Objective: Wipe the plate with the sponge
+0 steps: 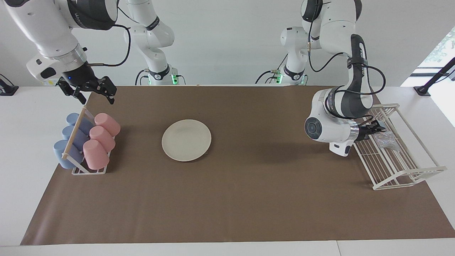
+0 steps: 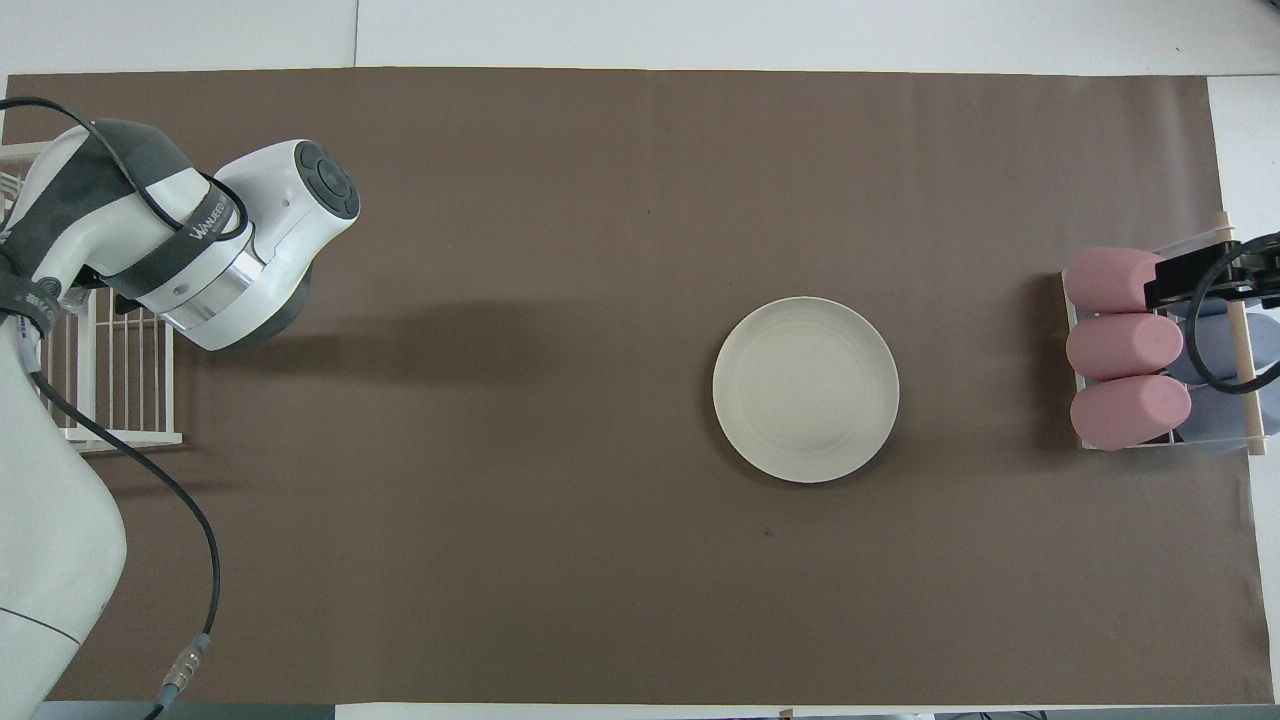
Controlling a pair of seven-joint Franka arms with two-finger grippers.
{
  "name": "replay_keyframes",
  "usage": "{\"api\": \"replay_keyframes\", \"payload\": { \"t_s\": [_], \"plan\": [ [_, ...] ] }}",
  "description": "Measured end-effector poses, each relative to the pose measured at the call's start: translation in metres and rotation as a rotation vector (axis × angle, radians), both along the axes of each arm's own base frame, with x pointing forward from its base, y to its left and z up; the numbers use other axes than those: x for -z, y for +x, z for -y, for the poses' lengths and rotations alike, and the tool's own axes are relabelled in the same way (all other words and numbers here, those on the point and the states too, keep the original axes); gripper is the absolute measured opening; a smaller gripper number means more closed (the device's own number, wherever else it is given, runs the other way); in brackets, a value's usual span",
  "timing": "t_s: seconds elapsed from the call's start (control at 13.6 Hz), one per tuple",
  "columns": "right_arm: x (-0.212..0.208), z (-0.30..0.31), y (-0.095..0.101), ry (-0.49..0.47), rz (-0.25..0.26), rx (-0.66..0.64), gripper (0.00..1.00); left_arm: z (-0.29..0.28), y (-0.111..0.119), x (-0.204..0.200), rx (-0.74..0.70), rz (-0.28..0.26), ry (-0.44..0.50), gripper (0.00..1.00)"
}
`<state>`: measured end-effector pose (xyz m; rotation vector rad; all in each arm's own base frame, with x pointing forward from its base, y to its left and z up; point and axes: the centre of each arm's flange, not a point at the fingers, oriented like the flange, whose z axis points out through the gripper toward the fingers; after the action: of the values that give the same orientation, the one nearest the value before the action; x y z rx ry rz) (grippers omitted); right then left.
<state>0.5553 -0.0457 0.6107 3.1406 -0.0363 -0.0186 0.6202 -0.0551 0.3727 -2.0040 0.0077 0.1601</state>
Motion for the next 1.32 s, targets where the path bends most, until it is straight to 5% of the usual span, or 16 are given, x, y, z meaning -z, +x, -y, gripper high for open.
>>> {"api": "replay_keyframes", "payload": {
  "t_s": [0.15,0.81,1.32],
  "plan": [
    [0.0,-0.001,0.0,0.0,0.0,-0.003,1.0,0.005,0.0,0.0,-0.029,0.02,-0.068,0.99],
    [0.0,-0.003,0.0,0.001,0.0,-0.005,1.0,0.021,-0.021,-0.109,-0.149,0.169,-0.458,1.0],
    [0.0,-0.004,0.0,0.002,0.0,-0.007,1.0,-0.007,-0.039,-0.207,-0.267,0.243,-0.929,1.0]
  ]
}}
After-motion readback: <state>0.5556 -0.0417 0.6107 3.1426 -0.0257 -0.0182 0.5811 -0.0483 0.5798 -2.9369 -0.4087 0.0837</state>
